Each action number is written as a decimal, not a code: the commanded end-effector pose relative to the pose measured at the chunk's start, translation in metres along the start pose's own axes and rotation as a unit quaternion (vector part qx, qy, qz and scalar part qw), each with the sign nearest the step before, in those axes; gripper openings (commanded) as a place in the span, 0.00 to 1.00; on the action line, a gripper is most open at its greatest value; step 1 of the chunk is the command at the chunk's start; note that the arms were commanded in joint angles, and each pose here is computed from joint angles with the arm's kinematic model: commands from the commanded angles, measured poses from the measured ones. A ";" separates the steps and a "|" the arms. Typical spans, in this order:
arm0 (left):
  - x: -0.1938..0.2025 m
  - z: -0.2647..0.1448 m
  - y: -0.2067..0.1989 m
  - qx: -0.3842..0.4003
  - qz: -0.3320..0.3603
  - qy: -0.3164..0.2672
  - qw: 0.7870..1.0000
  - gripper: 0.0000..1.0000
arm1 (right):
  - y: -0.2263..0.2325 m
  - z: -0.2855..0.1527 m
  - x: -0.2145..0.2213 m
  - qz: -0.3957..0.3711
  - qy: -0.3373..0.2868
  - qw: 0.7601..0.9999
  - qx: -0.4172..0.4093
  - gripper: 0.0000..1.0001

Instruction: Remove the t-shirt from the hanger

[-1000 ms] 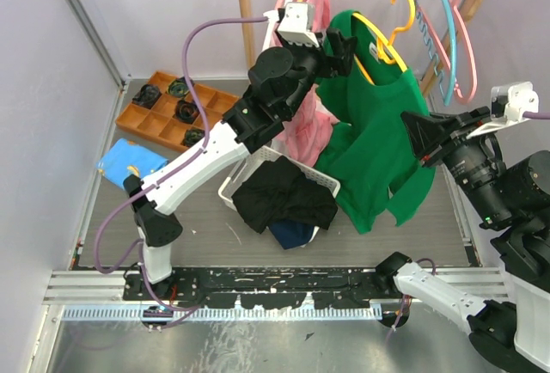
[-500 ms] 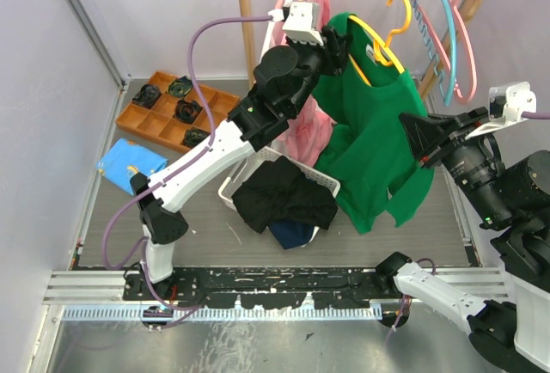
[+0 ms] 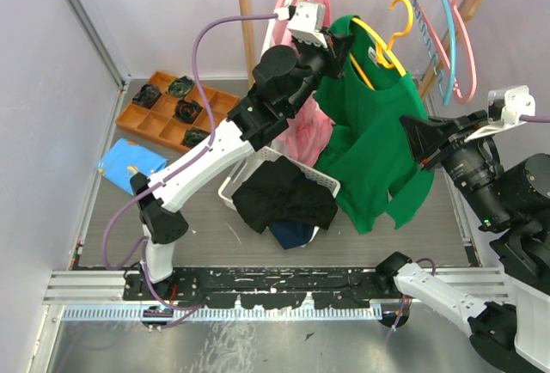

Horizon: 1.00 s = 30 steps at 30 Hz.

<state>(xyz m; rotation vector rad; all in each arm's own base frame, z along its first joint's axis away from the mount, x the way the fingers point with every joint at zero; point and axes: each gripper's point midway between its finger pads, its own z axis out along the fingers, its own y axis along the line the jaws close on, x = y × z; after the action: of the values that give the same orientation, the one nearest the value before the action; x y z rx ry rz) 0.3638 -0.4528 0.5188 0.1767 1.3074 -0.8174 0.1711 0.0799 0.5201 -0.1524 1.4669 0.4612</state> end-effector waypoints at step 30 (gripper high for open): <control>-0.069 -0.063 -0.084 0.204 -0.044 0.022 0.978 0.85 | -0.014 0.020 -0.014 -0.014 -0.071 0.996 0.042 0.01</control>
<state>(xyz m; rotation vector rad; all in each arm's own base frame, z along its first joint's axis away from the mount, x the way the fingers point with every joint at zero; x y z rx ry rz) 0.2574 -0.4521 0.5644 0.4773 1.2573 -1.1934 0.2030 0.0775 0.5038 -0.0773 1.4431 0.3664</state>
